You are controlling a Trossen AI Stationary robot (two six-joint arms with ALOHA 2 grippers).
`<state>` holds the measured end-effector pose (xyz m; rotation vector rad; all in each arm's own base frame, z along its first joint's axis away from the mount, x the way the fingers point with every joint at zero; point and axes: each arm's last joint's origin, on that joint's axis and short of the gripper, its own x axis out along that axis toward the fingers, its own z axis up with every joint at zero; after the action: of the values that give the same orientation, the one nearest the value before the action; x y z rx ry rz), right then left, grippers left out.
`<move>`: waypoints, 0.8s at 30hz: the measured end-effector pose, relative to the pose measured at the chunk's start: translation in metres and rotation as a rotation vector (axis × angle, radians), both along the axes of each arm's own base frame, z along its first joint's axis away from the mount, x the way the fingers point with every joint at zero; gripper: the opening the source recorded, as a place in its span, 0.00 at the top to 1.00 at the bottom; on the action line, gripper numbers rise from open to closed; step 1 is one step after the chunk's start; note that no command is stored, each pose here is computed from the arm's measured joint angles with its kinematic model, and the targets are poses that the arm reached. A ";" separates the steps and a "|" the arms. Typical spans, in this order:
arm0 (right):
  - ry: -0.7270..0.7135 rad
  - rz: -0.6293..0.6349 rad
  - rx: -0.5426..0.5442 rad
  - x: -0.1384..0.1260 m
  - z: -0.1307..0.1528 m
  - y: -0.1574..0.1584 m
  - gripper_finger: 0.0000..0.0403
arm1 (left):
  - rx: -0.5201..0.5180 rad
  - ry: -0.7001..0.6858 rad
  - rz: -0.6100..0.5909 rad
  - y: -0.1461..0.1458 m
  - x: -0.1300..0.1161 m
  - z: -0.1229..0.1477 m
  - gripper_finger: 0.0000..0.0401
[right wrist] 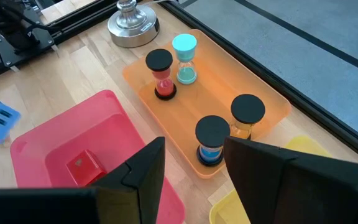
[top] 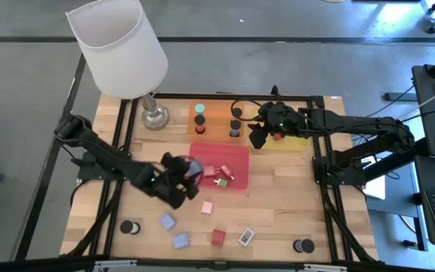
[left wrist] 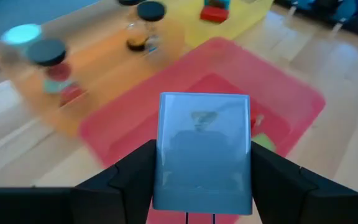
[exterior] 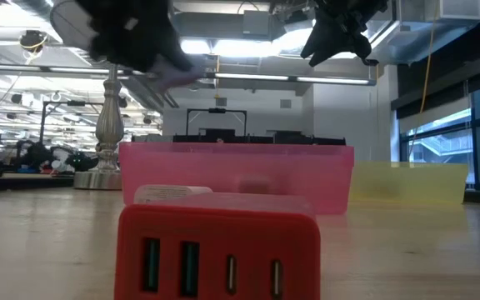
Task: Pick & Place Office items
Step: Put the top light blue charger adapter into the red bin
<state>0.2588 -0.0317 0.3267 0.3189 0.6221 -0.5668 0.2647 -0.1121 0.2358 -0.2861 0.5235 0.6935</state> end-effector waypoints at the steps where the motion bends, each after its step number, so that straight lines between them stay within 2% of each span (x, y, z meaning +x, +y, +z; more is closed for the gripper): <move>1: 0.000 0.000 0.000 0.000 0.000 0.000 0.59 | -0.004 -0.003 -0.009 0.005 0.006 0.001 0.47; 6: 0.000 0.000 0.000 0.000 0.000 0.000 0.59 | -0.042 -0.001 -0.060 0.032 0.031 0.001 0.47; 11: 0.000 0.001 0.000 0.000 0.000 0.000 0.59 | -0.122 0.082 -0.067 0.056 0.044 -0.016 0.47; 20: 0.000 0.000 0.000 0.000 0.000 0.000 0.59 | -0.298 0.176 -0.010 0.079 0.060 -0.052 0.46; 24: 0.000 0.000 0.000 0.000 0.000 0.000 0.59 | -0.314 0.212 0.000 0.083 0.064 -0.064 0.45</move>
<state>0.2588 -0.0317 0.3267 0.3190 0.6219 -0.5663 0.3286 -0.0291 0.1721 -0.5090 0.8372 0.6443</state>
